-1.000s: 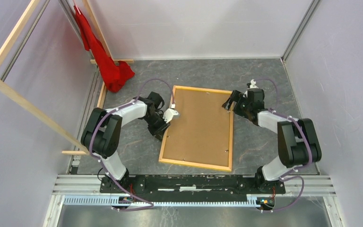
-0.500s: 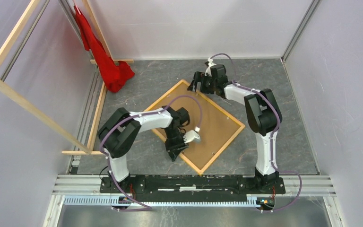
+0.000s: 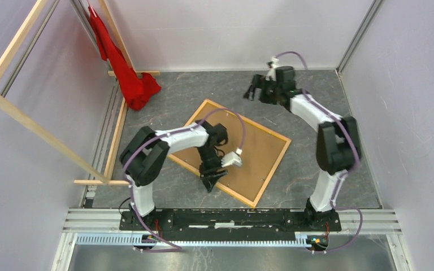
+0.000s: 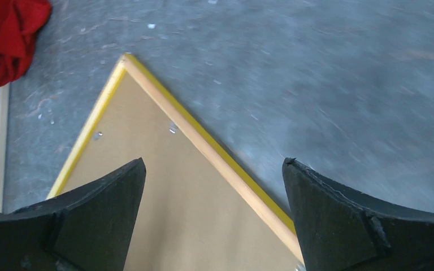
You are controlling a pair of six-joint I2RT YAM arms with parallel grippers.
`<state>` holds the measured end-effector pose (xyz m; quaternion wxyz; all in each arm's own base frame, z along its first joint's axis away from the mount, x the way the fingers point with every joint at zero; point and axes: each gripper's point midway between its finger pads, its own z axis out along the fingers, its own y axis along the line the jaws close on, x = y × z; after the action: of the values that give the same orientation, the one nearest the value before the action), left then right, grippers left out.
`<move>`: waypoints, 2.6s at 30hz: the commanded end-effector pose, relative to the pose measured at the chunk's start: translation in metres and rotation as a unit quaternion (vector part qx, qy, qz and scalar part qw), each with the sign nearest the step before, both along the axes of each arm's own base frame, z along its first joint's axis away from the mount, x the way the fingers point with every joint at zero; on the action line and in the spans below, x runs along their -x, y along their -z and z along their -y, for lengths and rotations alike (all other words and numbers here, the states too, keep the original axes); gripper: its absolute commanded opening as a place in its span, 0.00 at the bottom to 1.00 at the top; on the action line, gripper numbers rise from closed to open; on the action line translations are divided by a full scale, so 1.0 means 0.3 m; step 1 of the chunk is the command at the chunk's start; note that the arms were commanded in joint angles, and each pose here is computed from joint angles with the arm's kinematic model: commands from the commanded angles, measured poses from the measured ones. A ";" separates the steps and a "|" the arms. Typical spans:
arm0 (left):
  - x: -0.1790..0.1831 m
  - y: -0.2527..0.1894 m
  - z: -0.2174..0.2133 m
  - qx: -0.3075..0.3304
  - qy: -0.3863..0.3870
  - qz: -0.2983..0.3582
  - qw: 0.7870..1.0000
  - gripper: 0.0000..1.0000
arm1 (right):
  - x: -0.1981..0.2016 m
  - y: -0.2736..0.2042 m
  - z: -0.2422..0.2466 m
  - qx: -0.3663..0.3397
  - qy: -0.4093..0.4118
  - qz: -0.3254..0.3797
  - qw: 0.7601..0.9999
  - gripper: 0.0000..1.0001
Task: Put the photo into the frame
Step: Adjust the photo frame at the center of the board, then install the photo frame at the center of the board.
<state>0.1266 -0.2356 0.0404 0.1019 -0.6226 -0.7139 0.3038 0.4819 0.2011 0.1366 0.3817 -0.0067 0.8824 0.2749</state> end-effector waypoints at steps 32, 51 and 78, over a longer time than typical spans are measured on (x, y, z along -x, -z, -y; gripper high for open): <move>-0.545 0.102 -0.412 -0.014 -0.305 0.151 0.940 0.35 | 0.596 0.214 0.337 -0.026 0.112 -0.036 0.993 0.98; -0.515 -0.055 -0.328 0.092 -0.322 0.069 0.940 0.40 | 0.411 -0.045 0.319 -0.031 0.146 0.071 0.986 0.95; -0.511 0.067 -0.282 0.094 -0.346 -0.013 0.934 0.23 | 0.552 0.186 -0.714 -0.159 -0.106 -0.053 0.980 0.60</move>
<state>0.2745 -0.1470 0.0194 -0.0479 -0.3425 -0.8553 0.3858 0.3109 0.3918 0.0671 0.2946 -0.0283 0.8584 0.4190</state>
